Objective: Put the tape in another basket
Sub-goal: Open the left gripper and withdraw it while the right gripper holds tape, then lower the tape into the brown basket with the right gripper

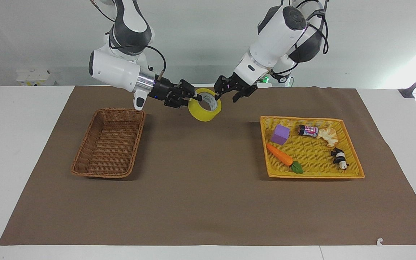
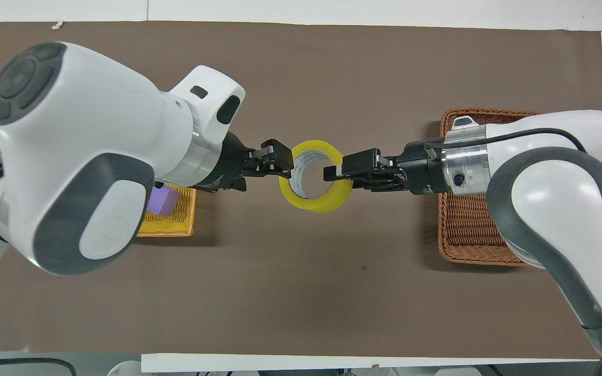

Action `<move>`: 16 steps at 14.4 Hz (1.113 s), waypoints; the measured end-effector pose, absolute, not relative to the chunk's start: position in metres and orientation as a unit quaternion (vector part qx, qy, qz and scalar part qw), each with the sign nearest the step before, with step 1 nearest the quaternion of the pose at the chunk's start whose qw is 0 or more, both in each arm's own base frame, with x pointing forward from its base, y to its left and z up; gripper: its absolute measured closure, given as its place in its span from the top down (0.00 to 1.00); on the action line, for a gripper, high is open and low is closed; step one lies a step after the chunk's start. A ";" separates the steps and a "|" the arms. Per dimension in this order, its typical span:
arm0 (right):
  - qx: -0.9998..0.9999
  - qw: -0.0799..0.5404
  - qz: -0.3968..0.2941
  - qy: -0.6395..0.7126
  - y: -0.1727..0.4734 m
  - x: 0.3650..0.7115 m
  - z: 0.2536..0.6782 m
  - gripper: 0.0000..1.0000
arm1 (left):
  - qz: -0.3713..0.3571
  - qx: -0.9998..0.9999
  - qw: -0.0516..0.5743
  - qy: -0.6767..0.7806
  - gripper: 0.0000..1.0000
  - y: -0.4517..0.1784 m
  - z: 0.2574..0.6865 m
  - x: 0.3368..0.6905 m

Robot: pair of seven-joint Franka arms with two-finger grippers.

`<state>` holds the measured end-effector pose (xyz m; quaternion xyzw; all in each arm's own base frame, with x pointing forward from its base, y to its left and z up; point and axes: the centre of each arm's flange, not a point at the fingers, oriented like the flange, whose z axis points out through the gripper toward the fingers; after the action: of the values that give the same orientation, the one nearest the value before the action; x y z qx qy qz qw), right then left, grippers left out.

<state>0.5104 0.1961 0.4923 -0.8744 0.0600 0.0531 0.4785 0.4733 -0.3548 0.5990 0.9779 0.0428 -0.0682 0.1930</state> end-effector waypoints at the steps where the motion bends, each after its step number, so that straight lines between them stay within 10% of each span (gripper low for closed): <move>1: -0.874 0.479 0.053 0.060 0.196 0.510 0.492 0.54 | -0.061 0.981 0.179 0.044 0.89 -0.343 0.609 0.478; 8: -0.873 0.481 0.054 0.064 0.182 0.514 0.492 0.54 | -0.016 0.987 0.132 0.095 1.00 -0.182 0.614 0.551; 16: -0.898 0.428 0.036 0.091 -0.002 0.521 0.471 0.54 | 0.004 0.990 0.041 0.135 1.00 -0.079 0.595 0.573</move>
<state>0.5210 -0.0023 0.4710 -0.8984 0.0910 0.0362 0.4281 0.5726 -0.0789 0.5954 0.9900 0.1351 0.0041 0.0409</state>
